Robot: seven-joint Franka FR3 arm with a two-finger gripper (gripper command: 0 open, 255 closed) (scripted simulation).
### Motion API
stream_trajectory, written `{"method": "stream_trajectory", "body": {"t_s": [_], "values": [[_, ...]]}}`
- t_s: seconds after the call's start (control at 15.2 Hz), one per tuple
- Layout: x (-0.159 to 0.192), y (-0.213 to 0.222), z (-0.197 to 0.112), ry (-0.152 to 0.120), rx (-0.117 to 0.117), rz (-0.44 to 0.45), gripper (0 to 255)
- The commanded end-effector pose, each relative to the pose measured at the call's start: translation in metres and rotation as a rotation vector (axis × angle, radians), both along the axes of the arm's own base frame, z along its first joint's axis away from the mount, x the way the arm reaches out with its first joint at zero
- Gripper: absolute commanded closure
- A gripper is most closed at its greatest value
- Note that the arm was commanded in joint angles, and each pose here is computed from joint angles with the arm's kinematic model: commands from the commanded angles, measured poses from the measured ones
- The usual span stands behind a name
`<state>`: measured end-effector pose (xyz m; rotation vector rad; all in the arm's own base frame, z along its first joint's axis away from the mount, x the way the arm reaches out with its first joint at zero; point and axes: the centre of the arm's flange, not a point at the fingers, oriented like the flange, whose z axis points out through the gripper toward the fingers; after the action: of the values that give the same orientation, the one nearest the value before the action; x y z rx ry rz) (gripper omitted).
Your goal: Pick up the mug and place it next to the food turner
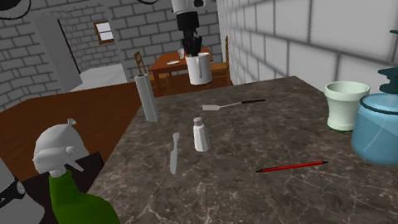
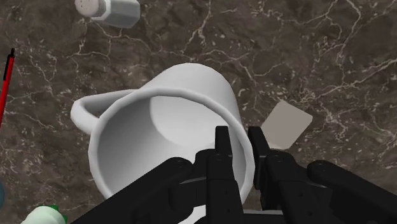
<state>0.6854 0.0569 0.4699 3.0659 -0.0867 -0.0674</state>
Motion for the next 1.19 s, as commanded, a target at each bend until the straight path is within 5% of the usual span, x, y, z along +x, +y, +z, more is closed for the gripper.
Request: {"method": "stream_trajectory", "body": {"t_s": [0.0, 1.12], "values": [[0.009, 0.026, 0.000, 0.000, 0.000, -0.001, 255], [0.014, 0.040, -0.085, 0.000, 0.000, -0.001, 255]]}}
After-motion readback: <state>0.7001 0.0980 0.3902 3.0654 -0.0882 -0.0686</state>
